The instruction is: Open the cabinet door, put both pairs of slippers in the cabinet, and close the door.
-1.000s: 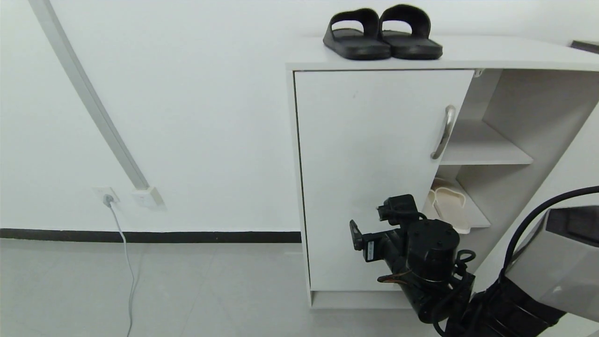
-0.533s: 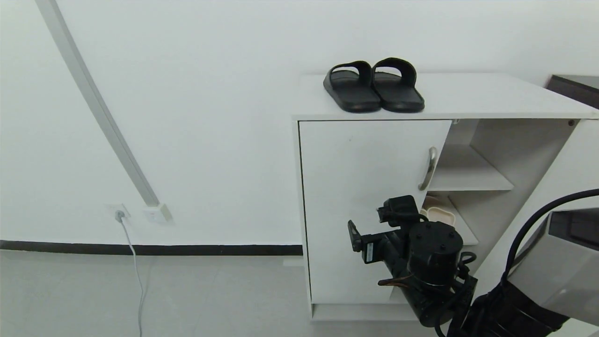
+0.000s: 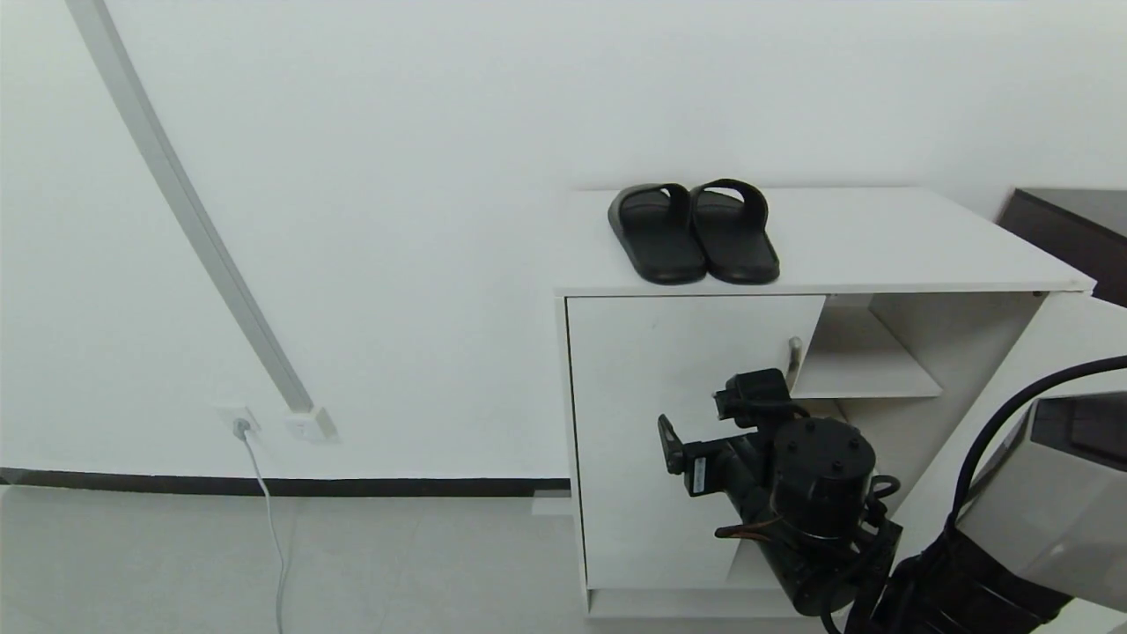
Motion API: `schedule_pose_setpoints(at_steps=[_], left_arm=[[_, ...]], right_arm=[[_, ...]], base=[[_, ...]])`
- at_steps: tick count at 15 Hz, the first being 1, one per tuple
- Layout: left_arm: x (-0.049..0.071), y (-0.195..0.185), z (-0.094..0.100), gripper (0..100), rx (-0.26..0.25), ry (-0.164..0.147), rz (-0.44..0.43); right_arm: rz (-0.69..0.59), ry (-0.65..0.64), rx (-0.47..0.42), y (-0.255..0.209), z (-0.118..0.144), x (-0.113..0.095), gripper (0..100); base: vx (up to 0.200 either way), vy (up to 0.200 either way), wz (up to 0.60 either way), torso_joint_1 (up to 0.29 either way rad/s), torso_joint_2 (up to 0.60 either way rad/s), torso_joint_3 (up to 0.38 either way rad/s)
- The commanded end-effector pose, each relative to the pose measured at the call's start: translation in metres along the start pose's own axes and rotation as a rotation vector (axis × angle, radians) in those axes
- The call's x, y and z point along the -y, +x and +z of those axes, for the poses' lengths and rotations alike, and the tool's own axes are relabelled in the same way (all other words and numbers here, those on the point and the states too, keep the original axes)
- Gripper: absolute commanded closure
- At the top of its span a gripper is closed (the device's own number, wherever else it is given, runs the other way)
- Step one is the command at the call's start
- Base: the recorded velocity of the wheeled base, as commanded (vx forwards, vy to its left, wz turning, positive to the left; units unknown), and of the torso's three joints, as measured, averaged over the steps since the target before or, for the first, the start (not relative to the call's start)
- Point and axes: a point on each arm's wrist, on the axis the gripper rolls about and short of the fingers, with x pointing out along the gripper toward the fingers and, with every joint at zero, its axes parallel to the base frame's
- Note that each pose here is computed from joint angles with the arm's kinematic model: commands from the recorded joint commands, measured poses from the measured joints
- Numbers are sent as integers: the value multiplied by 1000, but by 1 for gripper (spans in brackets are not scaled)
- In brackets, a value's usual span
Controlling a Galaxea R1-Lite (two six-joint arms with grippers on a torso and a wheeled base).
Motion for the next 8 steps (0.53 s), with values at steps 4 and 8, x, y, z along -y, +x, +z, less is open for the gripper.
schedule_pose_setpoints(at_steps=[4, 8], left_arm=[[0, 0, 0, 100, 0, 0, 0], [0, 0, 0, 100, 0, 0, 0]], right_arm=[[0, -2, -2, 0, -1, 0, 0], [-3, -1, -1, -1, -1, 1, 0]], base=[[0, 0, 0, 198, -507, -314], [0, 0, 0, 226, -542, -316]])
